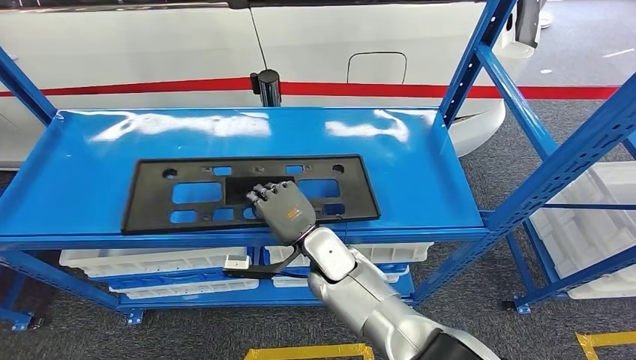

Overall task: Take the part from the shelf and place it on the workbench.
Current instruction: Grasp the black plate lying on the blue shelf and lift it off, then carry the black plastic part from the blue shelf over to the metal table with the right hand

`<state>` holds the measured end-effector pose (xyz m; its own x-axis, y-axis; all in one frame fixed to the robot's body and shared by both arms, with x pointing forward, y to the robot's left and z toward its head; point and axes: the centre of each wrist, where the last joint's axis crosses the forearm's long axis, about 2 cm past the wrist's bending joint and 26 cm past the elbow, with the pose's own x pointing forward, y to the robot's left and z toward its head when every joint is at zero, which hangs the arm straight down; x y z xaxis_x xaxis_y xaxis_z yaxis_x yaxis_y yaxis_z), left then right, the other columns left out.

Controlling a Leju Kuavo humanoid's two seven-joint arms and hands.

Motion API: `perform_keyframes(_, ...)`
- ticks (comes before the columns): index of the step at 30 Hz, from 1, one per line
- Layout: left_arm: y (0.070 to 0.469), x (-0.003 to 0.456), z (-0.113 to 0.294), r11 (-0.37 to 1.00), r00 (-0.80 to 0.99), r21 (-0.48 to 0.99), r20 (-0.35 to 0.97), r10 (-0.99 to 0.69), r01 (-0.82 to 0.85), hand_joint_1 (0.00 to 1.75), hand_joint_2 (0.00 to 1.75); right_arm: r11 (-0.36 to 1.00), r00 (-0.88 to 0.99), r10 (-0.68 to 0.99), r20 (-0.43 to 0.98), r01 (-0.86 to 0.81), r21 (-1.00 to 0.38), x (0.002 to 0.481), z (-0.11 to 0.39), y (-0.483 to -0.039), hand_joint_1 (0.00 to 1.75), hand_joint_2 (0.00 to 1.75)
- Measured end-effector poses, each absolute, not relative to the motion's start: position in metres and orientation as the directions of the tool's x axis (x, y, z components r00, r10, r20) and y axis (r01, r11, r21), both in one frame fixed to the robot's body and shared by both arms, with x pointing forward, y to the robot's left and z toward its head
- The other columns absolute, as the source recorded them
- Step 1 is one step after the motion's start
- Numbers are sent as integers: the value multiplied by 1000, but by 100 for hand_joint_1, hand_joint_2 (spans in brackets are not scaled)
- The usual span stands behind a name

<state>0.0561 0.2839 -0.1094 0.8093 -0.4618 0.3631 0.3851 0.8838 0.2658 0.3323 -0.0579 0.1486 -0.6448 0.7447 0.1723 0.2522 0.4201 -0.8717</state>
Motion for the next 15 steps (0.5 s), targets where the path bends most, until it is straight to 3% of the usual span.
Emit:
perform_keyframes(1,284,54,-110,886,812,267,364,-457,379,0,0,498,-661,718,218,270,-824,331,162,-59,175,175)
perform_keyframes(5,282,48,-110,896,821,263,367,-437,359,0,175,687,-697,645,314,349,-638,326,208,-72,175,175)
perform_keyframes(10,282,46,-111,907,828,253,379,-413,337,0,175,835,-776,516,361,362,-415,306,241,-93,175,175)
perform_keyframes(15,282,45,-111,913,831,246,386,-401,327,0,175,887,-815,443,374,336,-318,293,255,-106,175,175)
